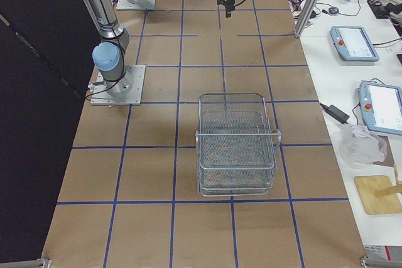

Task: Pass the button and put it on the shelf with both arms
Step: 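Lift the button with the left gripper toward the center while the right gripper descends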

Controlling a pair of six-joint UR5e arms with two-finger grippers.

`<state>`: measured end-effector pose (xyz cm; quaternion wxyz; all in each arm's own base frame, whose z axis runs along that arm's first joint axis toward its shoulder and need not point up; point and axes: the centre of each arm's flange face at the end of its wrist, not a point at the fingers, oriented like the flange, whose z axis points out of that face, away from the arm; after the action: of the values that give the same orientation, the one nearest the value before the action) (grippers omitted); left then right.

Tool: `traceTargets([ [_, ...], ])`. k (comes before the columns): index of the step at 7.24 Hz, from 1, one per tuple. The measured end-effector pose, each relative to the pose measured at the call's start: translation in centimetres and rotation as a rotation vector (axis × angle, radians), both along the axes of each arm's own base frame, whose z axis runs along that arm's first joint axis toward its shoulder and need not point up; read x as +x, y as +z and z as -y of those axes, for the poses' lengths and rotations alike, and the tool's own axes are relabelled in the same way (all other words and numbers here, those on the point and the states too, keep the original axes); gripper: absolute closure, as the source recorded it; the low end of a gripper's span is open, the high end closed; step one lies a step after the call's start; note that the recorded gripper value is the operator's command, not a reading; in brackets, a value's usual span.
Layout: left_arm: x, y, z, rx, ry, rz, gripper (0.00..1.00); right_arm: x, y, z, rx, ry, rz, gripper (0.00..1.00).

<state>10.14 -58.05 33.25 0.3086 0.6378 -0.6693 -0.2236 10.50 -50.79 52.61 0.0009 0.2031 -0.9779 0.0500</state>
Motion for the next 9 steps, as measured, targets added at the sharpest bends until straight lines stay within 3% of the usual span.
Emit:
traceTargets([
  [3, -17.3, 4.5, -0.2, 0.126, -0.019, -0.080, 1.00, -0.1, -0.4, -1.2, 0.044, 0.302, -0.015, 0.00],
  [5, -26.0, 5.9, -0.6, 0.187, 0.017, -0.106, 1.00, 0.4, -0.6, -1.9, 0.044, 0.583, 0.013, 0.00],
  [7, -32.6, 6.5, -1.3, 0.197, 0.048, -0.113, 1.00, 1.4, -2.3, -2.8, 0.044, 0.876, 0.062, 0.00],
  [9, -36.2, 5.3, -3.2, 0.195, 0.051, -0.116, 1.00, 2.1, -3.6, -2.8, 0.021, 1.038, 0.101, 0.00],
])
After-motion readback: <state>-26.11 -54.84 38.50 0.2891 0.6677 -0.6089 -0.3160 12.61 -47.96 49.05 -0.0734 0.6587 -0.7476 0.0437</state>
